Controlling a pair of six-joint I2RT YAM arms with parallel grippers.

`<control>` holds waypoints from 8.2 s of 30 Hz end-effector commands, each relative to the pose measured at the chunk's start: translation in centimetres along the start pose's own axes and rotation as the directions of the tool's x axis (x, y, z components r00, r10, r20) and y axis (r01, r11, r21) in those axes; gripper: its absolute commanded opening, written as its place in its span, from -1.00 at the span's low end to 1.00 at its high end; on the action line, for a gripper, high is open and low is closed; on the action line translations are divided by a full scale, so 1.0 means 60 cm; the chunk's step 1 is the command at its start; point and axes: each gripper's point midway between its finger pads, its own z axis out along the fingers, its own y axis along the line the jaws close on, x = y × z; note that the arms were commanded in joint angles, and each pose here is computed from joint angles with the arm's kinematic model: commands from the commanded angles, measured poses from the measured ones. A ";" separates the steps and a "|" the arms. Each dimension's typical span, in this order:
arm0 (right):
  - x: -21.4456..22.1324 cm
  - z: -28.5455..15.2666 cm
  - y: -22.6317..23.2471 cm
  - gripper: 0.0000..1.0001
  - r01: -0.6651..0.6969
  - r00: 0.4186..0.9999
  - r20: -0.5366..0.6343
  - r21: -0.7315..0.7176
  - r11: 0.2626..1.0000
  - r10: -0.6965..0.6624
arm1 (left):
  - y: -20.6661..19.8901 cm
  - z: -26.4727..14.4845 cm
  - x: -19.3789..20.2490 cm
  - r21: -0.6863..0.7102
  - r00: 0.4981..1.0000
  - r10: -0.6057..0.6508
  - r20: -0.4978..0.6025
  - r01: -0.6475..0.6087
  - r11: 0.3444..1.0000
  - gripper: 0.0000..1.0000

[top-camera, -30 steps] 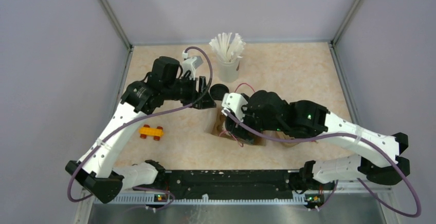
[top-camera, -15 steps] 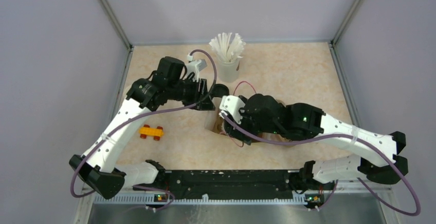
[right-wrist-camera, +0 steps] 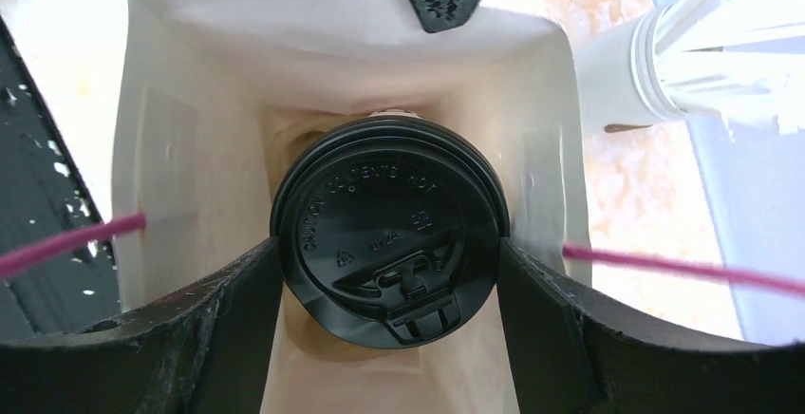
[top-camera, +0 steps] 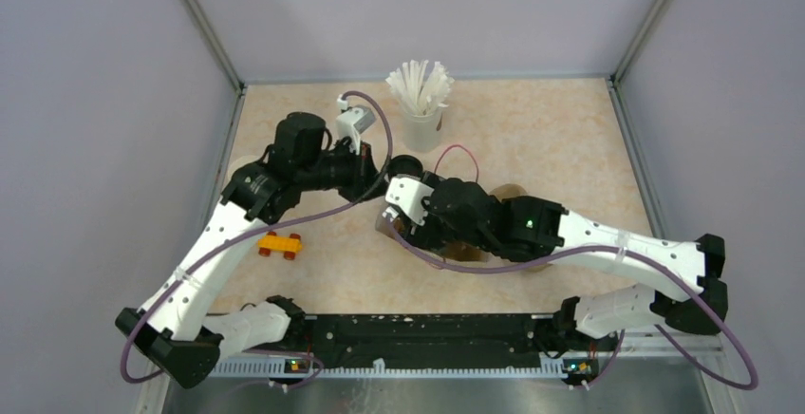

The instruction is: Pack the takeout coffee

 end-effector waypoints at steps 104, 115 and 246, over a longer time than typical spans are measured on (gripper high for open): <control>0.023 0.028 0.026 0.33 0.153 0.988 0.041 -0.070 0.986 -0.150 | -0.012 -0.036 0.070 -0.020 0.981 -0.188 -0.042 0.187 0.982 0.31; 0.003 0.045 0.020 0.33 0.118 0.990 0.085 -0.024 0.993 -0.116 | -0.019 -0.037 0.075 0.012 0.980 -0.200 -0.014 0.200 0.980 0.42; 0.148 0.110 -0.077 0.34 0.313 0.949 -0.020 0.177 0.933 -0.315 | -0.007 0.023 0.065 0.089 0.991 -0.111 -0.074 0.118 0.989 -0.94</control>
